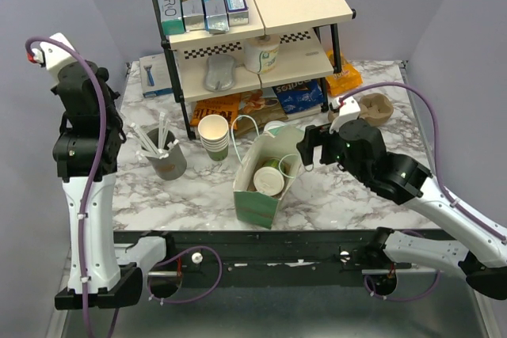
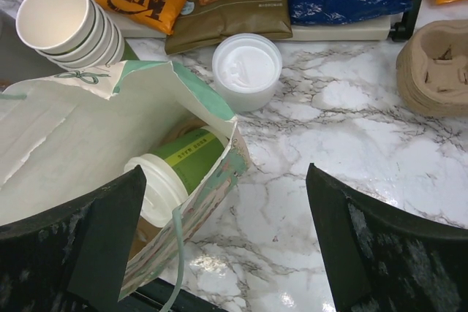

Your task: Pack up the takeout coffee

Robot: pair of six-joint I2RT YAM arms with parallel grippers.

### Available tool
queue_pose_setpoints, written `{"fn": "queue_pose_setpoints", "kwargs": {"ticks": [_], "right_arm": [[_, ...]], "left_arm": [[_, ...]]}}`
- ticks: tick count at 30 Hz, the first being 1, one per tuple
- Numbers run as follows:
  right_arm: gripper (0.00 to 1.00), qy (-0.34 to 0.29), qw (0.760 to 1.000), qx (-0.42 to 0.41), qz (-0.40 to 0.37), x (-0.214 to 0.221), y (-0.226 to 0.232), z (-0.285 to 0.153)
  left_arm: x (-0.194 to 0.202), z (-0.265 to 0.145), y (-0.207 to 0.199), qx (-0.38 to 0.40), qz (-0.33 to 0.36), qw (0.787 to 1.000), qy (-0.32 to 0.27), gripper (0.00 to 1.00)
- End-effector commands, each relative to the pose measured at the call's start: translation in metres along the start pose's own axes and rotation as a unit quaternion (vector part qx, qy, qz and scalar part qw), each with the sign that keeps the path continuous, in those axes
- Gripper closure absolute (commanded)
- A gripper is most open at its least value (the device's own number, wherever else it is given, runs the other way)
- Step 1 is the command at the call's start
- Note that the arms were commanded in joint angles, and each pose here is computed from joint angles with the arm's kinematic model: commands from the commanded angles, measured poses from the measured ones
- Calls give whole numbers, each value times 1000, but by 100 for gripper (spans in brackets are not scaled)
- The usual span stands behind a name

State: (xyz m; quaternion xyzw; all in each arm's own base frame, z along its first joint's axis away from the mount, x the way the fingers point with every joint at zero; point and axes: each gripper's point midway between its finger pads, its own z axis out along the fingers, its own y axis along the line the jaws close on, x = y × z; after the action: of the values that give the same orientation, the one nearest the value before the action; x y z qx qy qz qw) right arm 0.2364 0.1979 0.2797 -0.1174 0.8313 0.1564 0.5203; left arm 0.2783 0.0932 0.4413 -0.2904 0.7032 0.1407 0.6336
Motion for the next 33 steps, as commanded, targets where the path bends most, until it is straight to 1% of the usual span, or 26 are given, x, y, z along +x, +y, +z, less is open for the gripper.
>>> {"fn": "queue_pose_setpoints", "kwargs": {"ticks": [1, 3, 4, 5, 7, 8, 9, 10, 11, 12, 13, 14, 15, 16, 17, 18, 20, 21, 23, 24, 26, 28, 29, 30, 31, 33], "right_arm": [[0, -3, 1000, 9, -4, 1, -7, -4], [0, -4, 1000, 10, -3, 1, -8, -5], [0, -6, 1000, 12, -3, 0, -9, -5], [0, -6, 1000, 12, -3, 1, -10, -7], [0, -9, 1000, 19, -1, 1, -13, -9], [0, -13, 1000, 19, 1, 0, -14, -11], [0, -13, 1000, 22, 2, 1, -16, -12], [0, -18, 999, 31, 4, 0, -20, -13], [0, -22, 999, 35, 6, -1, -23, -15], [0, -25, 999, 42, 11, -1, -26, -16], [0, -32, 998, 57, 14, -3, -32, -18], [0, -37, 997, 67, 17, -4, -36, -19], [0, -45, 996, 77, 25, -6, -40, -21], [0, -55, 993, 96, 31, -9, -47, -24], [0, -59, 992, 107, 36, -11, -51, -26], [0, -64, 991, 113, 40, -12, -54, -28], [0, -75, 988, 124, 45, -15, -60, -32], [0, -76, 988, 127, 45, -15, -61, -33], [0, -81, 986, 139, 46, -15, -67, -37], [0, -81, 985, 143, 46, -15, -69, -37], [0, -84, 985, 144, 45, -16, -71, -40], [0, -83, 985, 144, 41, -15, -71, -41], [0, -83, 985, 143, 39, -14, -72, -42], [0, -82, 986, 143, 36, -13, -72, -42], [0, -81, 986, 144, 34, -12, -72, -41], [0, -79, 986, 146, 32, -11, -73, -40]], "left_arm": [[-36, -31, -22, 101, 1, 994, -29, 100], [-43, -47, -45, 178, -13, 984, -30, 100], [-46, -61, -60, 231, -19, 972, -33, 100], [-43, -85, -88, 330, -27, 943, -19, 100], [-50, -119, -116, 439, -43, 897, -34, 100], [-48, -139, -129, 499, -47, 865, -26, 100], [-52, -148, -139, 531, -79, 843, -22, 100], [-51, -157, -147, 562, -83, 823, -17, 100], [-48, -173, -157, 610, -91, 787, 3, 100], [-46, -178, -163, 628, -93, 773, 12, 100], [-42, -175, -168, 635, -90, 767, 20, 100], [-36, -188, -177, 653, -89, 751, 35, 100], [-39, -185, -180, 642, -84, 762, 20, 100], [-35, -187, -187, 645, -75, 760, 25, 100], [-28, -204, -197, 666, -69, 741, 44, 100], [-35, -215, -201, 677, -65, 732, 38, 100], [-25, -222, -218, 696, -47, 714, 54, 100], [-29, -238, -223, 717, -43, 694, 53, 100], [-18, -240, -234, 723, -25, 687, 66, 100], [-22, -245, -235, 727, -18, 684, 58, 100], [-10, -253, -236, 737, 19, 673, 57, 100], [-2, -266, -229, 756, 51, 651, 52, 100], [7, -268, -223, 760, 75, 644, 50, 100], [20, -266, -222, 758, 87, 644, 57, 100], [21, -269, -214, 758, 91, 644, 49, 100], [38, -263, -213, 746, 104, 655, 62, 100]]}}
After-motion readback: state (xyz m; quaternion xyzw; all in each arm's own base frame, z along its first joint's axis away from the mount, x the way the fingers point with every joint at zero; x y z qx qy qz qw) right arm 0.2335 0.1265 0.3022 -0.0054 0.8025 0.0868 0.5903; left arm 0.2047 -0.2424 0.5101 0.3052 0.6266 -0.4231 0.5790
